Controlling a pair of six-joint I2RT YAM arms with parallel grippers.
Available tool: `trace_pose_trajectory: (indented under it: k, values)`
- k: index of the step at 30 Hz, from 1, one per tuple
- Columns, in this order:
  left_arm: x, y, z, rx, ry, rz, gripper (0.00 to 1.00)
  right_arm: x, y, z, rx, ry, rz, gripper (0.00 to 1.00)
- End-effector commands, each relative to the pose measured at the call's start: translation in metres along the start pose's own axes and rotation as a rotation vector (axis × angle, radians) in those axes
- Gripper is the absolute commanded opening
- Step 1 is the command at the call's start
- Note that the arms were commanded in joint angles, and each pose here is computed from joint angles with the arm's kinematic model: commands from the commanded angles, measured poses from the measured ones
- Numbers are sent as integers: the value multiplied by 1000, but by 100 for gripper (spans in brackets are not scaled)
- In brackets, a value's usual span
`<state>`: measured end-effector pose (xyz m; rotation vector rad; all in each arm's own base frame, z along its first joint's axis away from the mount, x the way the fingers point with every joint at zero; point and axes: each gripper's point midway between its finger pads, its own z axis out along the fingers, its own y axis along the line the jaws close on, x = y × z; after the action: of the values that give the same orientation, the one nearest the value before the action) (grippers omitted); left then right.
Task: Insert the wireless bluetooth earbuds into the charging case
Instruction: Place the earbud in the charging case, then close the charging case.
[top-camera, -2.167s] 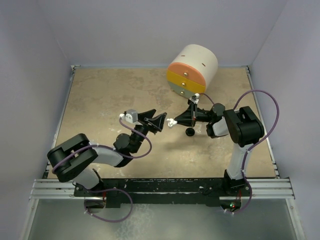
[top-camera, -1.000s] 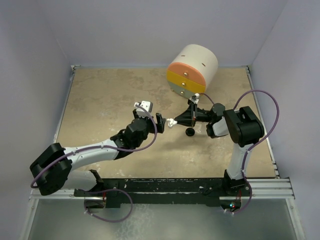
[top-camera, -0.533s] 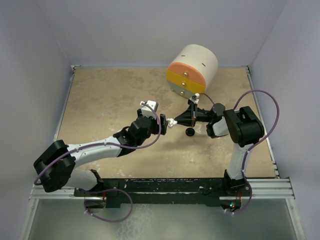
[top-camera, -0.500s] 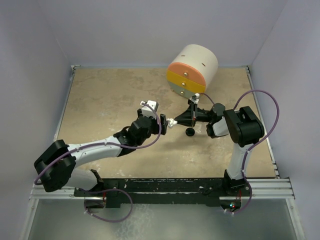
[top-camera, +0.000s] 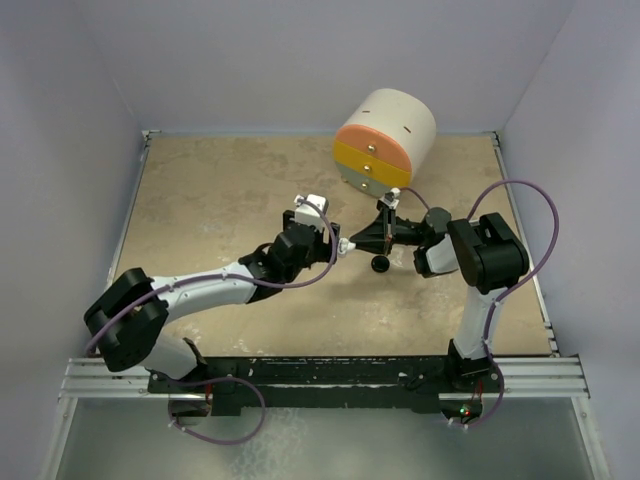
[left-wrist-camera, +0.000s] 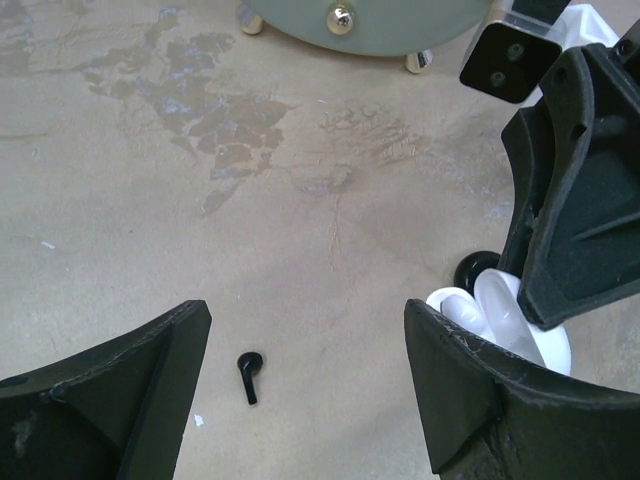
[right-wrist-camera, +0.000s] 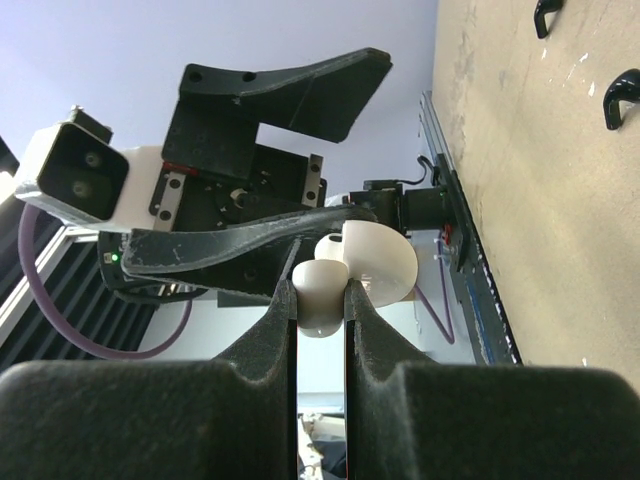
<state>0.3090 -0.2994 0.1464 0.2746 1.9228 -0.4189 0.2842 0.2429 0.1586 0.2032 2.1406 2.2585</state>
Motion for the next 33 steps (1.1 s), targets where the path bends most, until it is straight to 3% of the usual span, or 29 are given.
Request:
trace_pose_trajectory:
  k: [1,8,15,21,25,33]
  values:
    - [-35,-17,5,39,-66,15,78,49,53,-11,-242,62,-781,0]
    - [-14,2,0,-32,-21,1,78,46,55,-11,-250,49,-775,0]
    - [-16,26,-48,-10,-198,-132,77,26,66,-8,-296,-21,-720,0]
    - [-25,-13,-52,118,-330,-105,78,14,71,-6,-328,-68,-676,0]
    - [-18,-37,-43,172,-351,-71,78,13,74,-6,-339,-80,-668,0]
    - [-12,-44,-25,142,-390,-37,79,16,86,-7,-358,-80,-683,0]
